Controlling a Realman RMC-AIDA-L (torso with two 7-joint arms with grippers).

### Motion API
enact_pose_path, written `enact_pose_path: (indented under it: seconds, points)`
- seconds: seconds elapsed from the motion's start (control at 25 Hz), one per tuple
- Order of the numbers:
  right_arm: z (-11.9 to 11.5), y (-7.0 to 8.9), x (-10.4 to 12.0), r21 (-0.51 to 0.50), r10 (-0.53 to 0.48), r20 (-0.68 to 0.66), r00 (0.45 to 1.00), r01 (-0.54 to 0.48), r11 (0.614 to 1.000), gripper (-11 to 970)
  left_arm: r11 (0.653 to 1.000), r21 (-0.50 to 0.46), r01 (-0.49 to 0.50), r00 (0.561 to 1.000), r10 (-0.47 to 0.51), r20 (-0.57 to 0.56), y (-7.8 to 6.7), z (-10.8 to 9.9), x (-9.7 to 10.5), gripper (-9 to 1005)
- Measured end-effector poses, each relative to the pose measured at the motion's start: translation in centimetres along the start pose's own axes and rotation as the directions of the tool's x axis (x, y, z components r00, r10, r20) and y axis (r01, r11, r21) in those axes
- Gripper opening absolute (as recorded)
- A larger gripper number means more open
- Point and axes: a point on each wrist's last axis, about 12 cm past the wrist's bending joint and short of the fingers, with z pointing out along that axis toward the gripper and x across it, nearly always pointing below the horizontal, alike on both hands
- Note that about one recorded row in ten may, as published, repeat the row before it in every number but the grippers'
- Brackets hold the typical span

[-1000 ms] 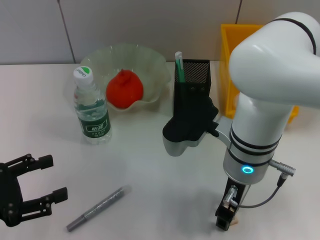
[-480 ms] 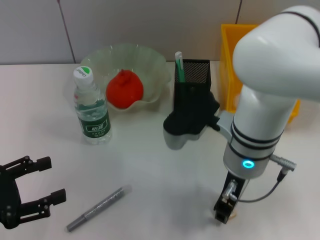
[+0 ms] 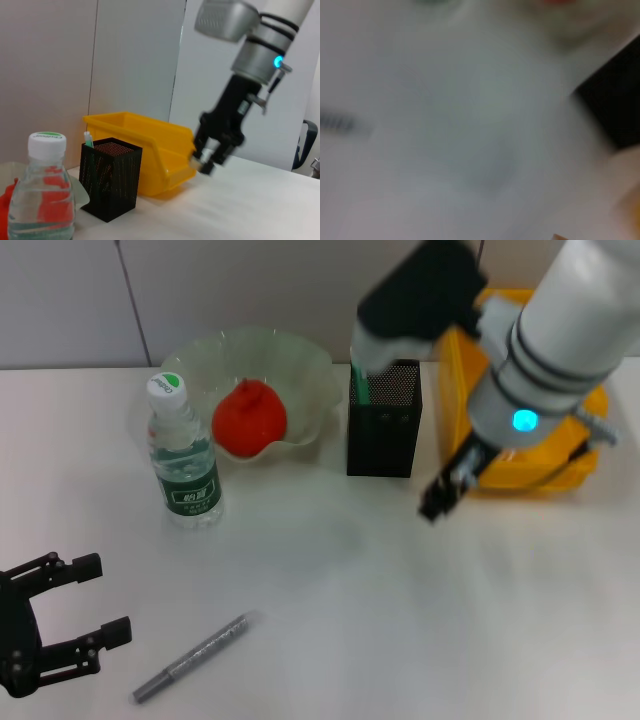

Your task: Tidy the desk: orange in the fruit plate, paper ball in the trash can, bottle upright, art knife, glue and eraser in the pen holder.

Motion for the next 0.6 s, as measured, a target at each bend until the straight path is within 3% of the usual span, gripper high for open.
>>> enact_pose_path:
  seconds: [0.24, 0.6]
  points:
    - [-1.6, -2.3, -1.7, 0.146, -0.005, 0.169, 0.986, -0.020, 0.989, 400, 1.000, -0.002, 0.008, 1.000, -0.008, 0.024, 0.1, 0.1, 0.0, 814]
    - [1.1, -4.5, -2.9, 0.231, -0.015, 0.326, 0.945, -0.065, 0.971, 397, 1.000, -0.023, 0.010, 0.999, -0.009, 0.047, 0.2, -0.1, -0.2, 814]
